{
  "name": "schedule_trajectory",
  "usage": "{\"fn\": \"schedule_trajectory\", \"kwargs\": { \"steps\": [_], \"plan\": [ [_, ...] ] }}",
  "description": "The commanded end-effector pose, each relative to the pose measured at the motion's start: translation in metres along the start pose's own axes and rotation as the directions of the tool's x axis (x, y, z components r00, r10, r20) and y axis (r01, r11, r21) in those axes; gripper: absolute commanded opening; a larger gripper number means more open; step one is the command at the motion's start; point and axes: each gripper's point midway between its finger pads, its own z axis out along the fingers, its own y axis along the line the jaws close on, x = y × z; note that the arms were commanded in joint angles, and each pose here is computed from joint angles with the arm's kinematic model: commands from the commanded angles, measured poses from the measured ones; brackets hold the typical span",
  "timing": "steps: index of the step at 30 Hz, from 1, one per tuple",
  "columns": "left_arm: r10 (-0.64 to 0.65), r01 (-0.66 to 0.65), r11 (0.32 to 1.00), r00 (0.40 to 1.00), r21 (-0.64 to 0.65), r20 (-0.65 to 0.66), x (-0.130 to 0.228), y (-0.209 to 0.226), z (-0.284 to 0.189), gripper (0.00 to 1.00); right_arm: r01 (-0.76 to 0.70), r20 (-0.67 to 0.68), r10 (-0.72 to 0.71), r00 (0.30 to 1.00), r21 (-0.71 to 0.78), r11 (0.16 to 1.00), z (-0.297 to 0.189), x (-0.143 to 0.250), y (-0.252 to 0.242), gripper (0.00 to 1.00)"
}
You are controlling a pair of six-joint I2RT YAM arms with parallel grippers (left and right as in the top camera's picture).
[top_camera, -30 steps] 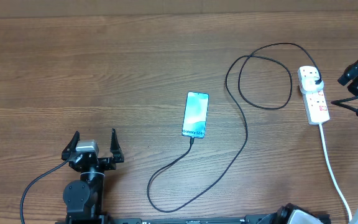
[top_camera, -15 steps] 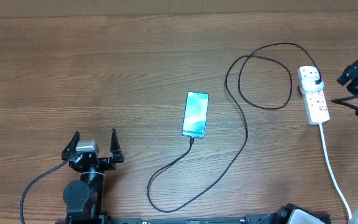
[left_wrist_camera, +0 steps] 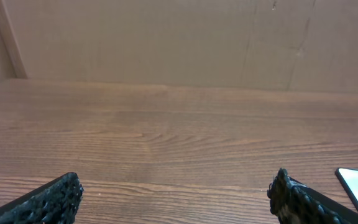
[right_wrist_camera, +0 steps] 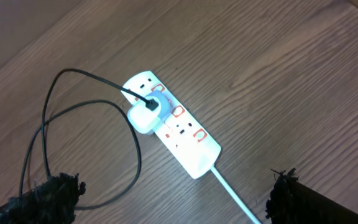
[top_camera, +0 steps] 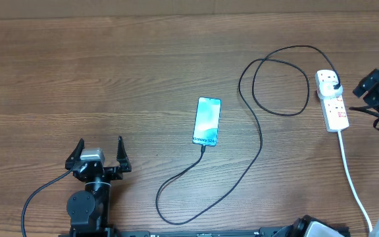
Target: Plug charger to phone and switch on socket
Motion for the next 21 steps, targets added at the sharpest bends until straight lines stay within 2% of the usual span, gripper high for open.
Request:
{"fn": "schedule_trajectory", "kwargs": {
  "steps": [1, 7, 13, 21],
  "plan": [
    [0.015, -0.015, 1.000, 1.000, 0.005, 0.006, 0.000, 0.000, 0.000, 1.00, -0.001, 0.041, 0.002, 0.999, -0.023, 1.000, -0.012, -0.009, 0.005, 1.00],
    [0.015, -0.015, 1.000, 1.000, 0.005, 0.006, 0.000, 0.000, 0.000, 1.00, 0.008, 0.048, -0.002, 0.999, -0.141, 0.990, -0.012, -0.011, 0.026, 1.00],
    [0.015, -0.015, 1.000, 1.000, 0.005, 0.006, 0.000, 0.000, 0.000, 1.00, 0.074, 0.110, -0.045, 0.993, -0.271, 0.960, -0.010, -0.008, 0.062, 1.00],
    [0.015, -0.015, 1.000, 1.000, 0.005, 0.006, 0.000, 0.000, 0.000, 1.00, 0.208, 0.281, -0.100, 0.954, -0.384, 0.900, -0.022, 0.006, 0.106, 1.00]
  ]
}}
